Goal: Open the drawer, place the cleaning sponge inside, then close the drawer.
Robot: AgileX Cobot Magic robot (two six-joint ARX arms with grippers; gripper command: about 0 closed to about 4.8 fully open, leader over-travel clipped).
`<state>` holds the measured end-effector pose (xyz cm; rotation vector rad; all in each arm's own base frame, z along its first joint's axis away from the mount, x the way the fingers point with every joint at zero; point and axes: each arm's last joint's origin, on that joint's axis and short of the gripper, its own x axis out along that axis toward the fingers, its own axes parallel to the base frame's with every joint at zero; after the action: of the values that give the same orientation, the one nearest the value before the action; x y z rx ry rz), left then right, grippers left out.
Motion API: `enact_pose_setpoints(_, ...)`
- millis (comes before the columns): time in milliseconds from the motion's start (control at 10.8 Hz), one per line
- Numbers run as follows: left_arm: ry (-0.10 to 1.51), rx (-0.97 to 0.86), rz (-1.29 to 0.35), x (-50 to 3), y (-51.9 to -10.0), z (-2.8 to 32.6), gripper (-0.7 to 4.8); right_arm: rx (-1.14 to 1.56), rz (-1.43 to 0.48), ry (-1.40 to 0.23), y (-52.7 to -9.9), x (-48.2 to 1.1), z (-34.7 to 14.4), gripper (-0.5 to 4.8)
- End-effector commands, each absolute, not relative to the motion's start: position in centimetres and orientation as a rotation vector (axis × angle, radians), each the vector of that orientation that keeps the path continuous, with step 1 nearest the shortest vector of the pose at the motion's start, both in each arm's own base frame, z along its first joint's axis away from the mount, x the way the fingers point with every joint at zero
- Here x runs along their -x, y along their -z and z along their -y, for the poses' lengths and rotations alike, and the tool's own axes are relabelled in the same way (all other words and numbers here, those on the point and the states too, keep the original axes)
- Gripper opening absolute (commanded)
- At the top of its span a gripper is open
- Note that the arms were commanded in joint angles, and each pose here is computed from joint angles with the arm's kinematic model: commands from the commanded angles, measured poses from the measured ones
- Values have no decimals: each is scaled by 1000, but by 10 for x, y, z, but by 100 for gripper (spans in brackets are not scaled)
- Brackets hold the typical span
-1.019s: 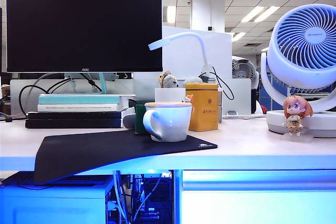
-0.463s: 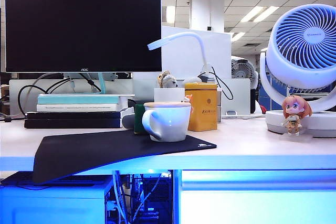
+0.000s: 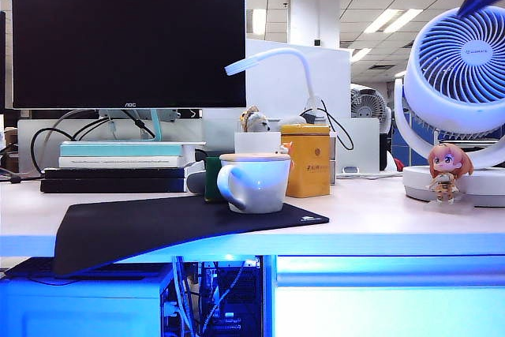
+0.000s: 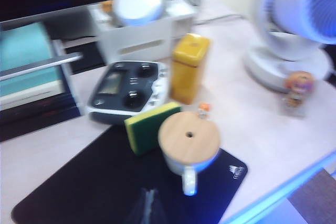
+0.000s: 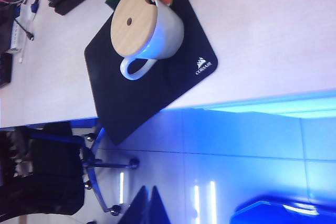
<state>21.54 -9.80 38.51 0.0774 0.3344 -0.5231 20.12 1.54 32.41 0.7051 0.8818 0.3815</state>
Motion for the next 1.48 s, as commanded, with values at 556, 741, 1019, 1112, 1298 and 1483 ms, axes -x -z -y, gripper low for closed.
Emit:
enact_pose_setpoints(556,531,-71,-306,-213,-391,96,-5,-929,-785,-364,-240,-207,17,-1)
enact_pose_setpoints(741,532,-86,-288,-210,-393,95,-5,-1031,-742,-336,-221,-206,20,-1)
enact_pose_setpoints(1019,534,-97,-274,-209,-396,95,-5,-1067,-707,-290,-199,-199,28,-1)
enact_pose_setpoints(1112,535,-96,-269,-209,-396,95,-5,-1090,-704,-243,-184,-191,35,-1)
enact_pose_setpoints(1298,535,-96,-269,-209,-396,95,-6,-1129,-686,-179,-160,-178,45,-1)
enact_pose_setpoints(1483,535,-96,-272,-210,-396,95,-5,-1142,-618,-124,-124,-155,58,-1)
